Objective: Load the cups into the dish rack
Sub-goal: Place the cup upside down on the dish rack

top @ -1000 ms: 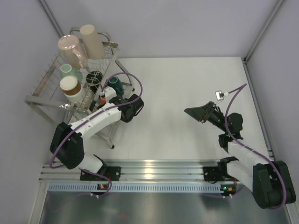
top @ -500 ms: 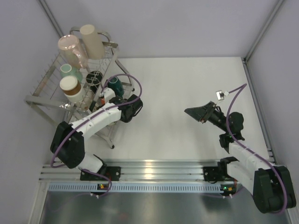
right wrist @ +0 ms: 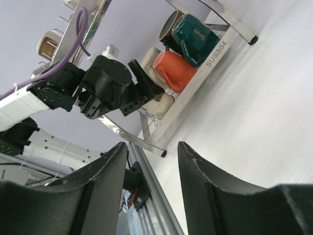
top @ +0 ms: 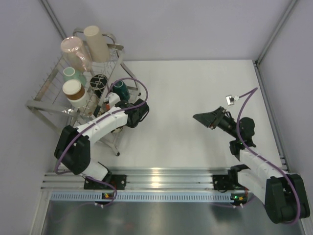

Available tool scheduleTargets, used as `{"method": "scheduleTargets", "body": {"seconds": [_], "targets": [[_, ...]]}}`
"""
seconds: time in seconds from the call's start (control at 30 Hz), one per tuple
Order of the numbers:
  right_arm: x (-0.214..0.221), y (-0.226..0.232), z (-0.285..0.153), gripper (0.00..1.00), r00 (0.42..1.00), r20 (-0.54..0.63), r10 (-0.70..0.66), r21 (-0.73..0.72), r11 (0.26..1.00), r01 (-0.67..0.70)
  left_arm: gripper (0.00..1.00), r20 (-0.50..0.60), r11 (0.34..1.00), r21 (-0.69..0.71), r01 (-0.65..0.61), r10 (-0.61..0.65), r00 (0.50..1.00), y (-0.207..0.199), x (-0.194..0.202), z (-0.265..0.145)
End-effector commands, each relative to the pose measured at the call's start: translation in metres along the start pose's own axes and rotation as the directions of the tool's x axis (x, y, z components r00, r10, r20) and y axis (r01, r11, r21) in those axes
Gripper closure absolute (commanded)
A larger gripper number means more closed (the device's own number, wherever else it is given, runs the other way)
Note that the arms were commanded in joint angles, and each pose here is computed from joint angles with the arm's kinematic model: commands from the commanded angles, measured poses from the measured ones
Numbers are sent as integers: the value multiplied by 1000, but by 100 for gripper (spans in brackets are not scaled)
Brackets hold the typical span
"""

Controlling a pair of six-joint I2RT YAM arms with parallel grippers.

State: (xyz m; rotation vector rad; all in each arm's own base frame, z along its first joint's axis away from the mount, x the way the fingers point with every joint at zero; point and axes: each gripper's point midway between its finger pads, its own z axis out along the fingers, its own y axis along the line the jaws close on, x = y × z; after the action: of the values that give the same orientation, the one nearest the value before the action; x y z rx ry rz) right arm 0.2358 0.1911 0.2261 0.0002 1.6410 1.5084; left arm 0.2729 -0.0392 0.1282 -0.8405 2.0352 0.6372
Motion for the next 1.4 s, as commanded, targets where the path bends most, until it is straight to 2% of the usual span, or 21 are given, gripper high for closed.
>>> {"method": "scheduleTargets", "body": {"seconds": [0.0,0.13,0.17,0.23,0.3,0.4,0.43,0.5,0.73,0.87,0.97,1.1,1.37], "targets": [[-16,14,4,53,996,30,-78,-40,996,80,43,4,999,-4,54,-54,999,1,-13,-2],[-15,13,4,53,997,26,-76,-37,996,77,39,9,999,-5,46,-46,999,2,-14,-2],[-15,13,3,53,997,25,-75,-36,996,76,33,13,999,-7,43,-43,999,2,-15,-2],[-15,13,3,53,997,26,-78,-38,996,79,33,16,999,-7,40,-40,999,4,-15,-2],[-15,12,2,53,997,24,-78,-34,996,79,26,19,999,-8,40,-40,999,6,-16,-2],[-15,12,2,53,997,21,-77,-32,996,78,23,24,999,-5,46,-45,999,7,-18,-2],[-16,13,2,53,997,24,-79,-31,996,80,20,28,999,-4,47,-47,999,7,-19,-2],[-17,15,2,53,996,22,-81,-34,996,81,2,36,999,-3,48,-48,998,9,-22,-3],[-20,17,2,53,996,27,-87,-27,996,87,2,44,999,6,50,-50,998,9,-28,-5],[-22,20,2,53,995,27,-93,-31,995,94,2,34,1000,19,-2,2,999,2,-34,-9],[-23,20,2,53,995,23,-95,-26,995,95,5,44,995,27,-95,94,995,-6,-41,-13],[-23,18,2,53,995,23,-98,-17,995,98,4,62,995,39,-97,94,994,-14,-49,-18],[-22,18,-1,53,992,12,-124,8,992,124,2,59,982,30,-188,186,981,-32,-45,-16]]}}
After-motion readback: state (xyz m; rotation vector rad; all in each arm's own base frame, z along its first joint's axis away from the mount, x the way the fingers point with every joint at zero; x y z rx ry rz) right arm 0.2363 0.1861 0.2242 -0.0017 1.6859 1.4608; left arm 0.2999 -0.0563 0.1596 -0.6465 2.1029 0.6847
